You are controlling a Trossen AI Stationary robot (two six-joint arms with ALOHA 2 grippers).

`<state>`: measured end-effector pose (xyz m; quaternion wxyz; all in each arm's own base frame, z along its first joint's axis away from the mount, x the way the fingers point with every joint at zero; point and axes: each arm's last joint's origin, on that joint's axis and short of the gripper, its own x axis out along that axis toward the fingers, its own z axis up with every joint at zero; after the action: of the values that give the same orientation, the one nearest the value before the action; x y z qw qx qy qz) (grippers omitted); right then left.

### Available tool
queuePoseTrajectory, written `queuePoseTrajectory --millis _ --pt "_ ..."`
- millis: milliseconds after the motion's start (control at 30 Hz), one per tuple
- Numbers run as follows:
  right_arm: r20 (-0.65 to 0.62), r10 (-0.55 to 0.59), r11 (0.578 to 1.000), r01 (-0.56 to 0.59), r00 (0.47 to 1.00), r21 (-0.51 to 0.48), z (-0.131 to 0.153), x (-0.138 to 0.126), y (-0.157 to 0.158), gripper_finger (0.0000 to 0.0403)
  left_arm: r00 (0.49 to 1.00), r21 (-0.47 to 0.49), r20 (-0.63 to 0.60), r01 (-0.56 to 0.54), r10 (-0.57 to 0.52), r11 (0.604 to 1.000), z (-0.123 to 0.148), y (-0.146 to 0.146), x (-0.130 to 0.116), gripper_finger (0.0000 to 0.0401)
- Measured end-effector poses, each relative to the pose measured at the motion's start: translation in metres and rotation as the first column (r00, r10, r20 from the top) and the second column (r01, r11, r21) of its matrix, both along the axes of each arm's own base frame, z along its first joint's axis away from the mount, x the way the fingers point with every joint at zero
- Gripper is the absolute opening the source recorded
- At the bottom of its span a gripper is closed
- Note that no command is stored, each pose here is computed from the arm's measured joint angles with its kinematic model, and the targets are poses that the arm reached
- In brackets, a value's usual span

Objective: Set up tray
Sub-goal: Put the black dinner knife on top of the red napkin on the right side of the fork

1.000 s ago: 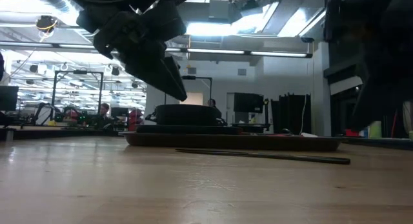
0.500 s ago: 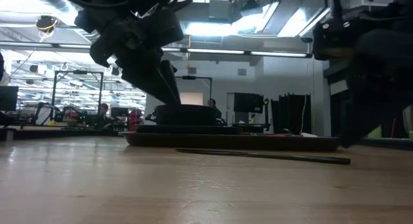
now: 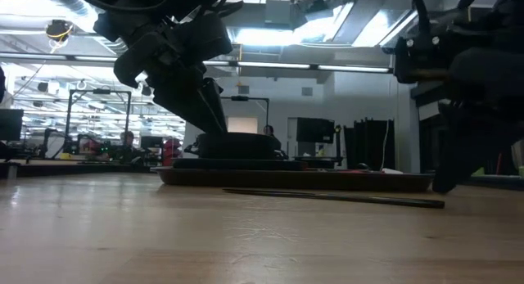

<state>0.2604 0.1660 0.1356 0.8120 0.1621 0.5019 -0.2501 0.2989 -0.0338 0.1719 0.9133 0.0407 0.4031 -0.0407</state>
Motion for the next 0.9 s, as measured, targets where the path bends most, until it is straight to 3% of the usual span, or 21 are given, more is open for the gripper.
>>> queuePoseTrajectory --millis 900 --pt "-0.013 0.005 1.000 -0.005 1.000 -0.001 -0.0049 0.0008 0.0008 0.0000 1.000 0.001 0.000 0.000 0.000 1.000 0.0000 0.0001 -0.0001 0.0081"
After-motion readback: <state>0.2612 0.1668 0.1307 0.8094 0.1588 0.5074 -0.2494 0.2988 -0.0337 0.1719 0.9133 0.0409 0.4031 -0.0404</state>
